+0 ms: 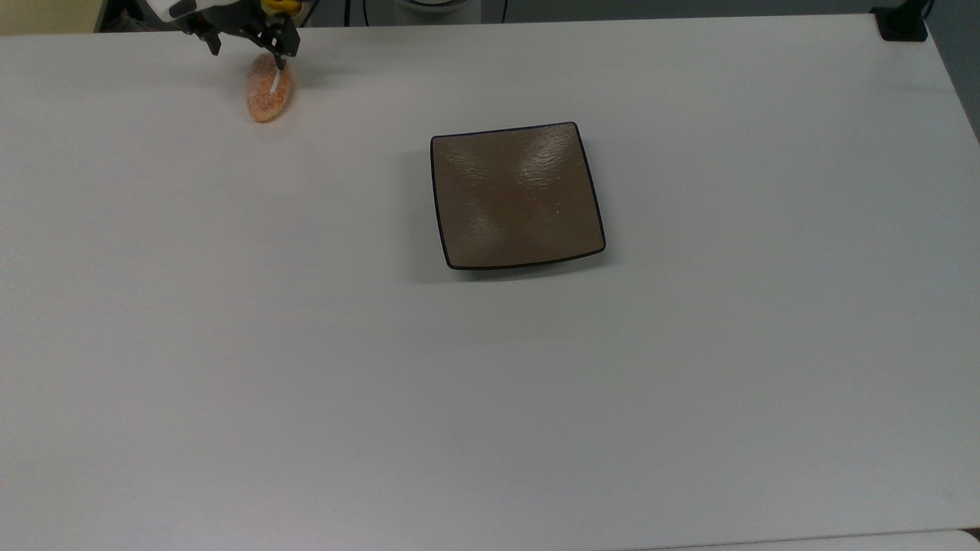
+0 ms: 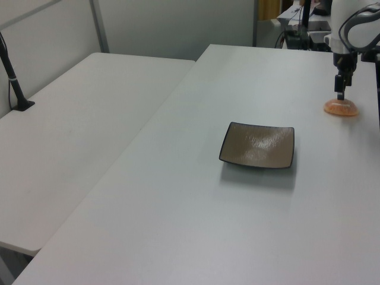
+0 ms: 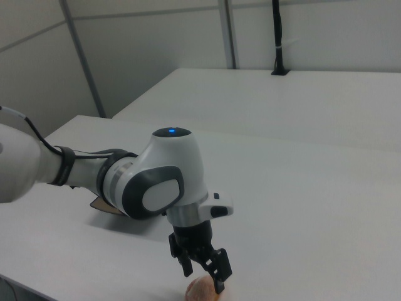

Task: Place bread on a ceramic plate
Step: 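Lower the open gripper down over the orange bread roll, then close the gripper on the bread roll and lift it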

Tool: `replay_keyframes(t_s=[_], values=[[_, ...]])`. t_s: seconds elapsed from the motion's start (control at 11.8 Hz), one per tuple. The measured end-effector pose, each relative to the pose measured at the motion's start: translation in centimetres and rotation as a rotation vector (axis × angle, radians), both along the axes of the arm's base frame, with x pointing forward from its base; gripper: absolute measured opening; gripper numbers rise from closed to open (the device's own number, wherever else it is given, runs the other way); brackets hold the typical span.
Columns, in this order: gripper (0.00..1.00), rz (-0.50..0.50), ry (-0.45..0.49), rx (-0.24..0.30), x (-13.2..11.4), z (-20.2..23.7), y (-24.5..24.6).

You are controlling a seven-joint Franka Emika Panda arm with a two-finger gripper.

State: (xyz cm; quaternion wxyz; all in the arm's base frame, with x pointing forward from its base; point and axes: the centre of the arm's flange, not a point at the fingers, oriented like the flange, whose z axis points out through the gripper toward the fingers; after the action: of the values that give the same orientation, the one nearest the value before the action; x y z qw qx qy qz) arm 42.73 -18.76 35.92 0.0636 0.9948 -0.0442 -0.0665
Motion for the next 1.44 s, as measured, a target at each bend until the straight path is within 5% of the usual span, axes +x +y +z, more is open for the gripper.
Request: replay_keyframes(t_s=[0.51,0.85,1.19,1.44], values=[[0.97,0.016,0.010,-0.019,1.1,-3.4,0.0],[0.38,0.016,0.007,-0.021,1.2,-3.3,-0.1],[0.28,0.010,-0.007,-0.022,1.6,-2.7,-0.2],[0.28,-0.065,-0.124,0.044,4.4,0.9,1.3]])
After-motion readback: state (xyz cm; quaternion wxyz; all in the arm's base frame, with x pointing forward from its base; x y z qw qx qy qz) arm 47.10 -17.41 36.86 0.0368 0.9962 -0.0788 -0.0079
